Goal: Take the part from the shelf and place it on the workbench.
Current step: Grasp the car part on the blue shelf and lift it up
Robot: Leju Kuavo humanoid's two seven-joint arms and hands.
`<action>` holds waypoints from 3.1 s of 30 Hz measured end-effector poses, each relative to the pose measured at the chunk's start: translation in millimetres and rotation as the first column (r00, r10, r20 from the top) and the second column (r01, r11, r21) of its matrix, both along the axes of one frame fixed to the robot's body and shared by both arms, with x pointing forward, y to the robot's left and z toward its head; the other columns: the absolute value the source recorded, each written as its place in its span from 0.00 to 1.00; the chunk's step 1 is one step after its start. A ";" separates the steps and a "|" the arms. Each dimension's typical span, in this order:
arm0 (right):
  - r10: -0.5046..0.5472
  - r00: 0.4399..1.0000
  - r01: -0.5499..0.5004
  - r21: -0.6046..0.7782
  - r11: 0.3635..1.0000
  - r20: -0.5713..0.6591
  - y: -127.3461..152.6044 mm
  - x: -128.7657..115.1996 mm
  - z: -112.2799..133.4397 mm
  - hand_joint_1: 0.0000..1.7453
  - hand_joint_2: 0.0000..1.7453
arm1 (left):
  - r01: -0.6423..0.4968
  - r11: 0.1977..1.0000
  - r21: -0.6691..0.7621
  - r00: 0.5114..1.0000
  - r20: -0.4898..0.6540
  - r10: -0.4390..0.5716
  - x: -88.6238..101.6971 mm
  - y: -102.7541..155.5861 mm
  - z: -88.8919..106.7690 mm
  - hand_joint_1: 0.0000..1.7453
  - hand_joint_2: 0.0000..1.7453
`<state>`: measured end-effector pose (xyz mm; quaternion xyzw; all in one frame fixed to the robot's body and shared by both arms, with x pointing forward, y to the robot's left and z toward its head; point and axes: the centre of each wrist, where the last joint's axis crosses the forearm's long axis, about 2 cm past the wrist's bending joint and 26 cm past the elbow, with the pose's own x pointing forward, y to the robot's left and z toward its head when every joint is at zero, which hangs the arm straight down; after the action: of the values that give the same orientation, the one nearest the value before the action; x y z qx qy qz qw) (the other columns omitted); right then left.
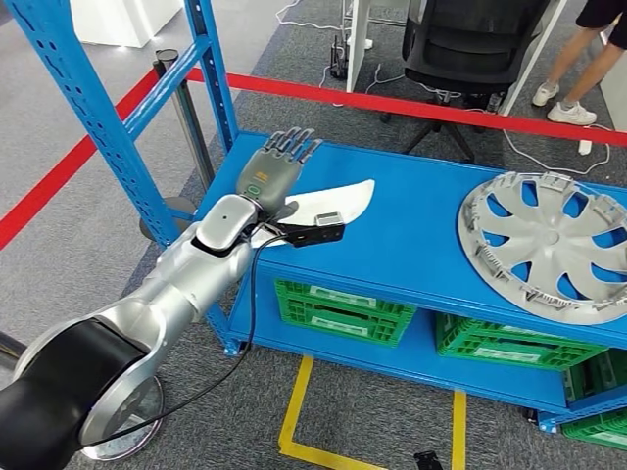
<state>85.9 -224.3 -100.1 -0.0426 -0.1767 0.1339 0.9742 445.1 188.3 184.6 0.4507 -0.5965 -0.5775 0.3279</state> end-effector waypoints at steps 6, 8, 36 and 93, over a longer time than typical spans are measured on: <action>-0.004 1.000 0.004 0.001 1.000 0.000 -0.1 -0.1 0.0 0.00 0.00 | 0.025 0.999 -0.041 0.995 -0.092 -0.029 0.0 -4.9 0.3 0.00 1.00; -0.005 1.000 0.005 0.002 1.000 0.000 -0.1 -0.1 0.0 0.00 0.00 | 0.028 0.998 -0.050 0.988 -0.148 -0.036 0.4 -5.6 0.1 0.00 1.00; 0.020 1.000 -0.020 0.006 1.000 0.005 0.2 4.7 0.9 0.00 0.00 | -0.136 0.989 -0.055 0.835 -0.544 0.085 1.1 25.9 -19.8 0.00 1.00; 0.042 0.999 -0.042 0.009 0.999 0.005 1.4 8.5 1.9 0.00 0.00 | -0.227 0.968 0.107 0.822 -0.512 0.250 -26.5 71.7 -73.3 1.00 0.00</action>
<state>94.5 -222.9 -98.2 -0.0349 -0.1805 0.1533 0.9709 418.6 260.0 111.2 0.3550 -0.4122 -0.6444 0.5373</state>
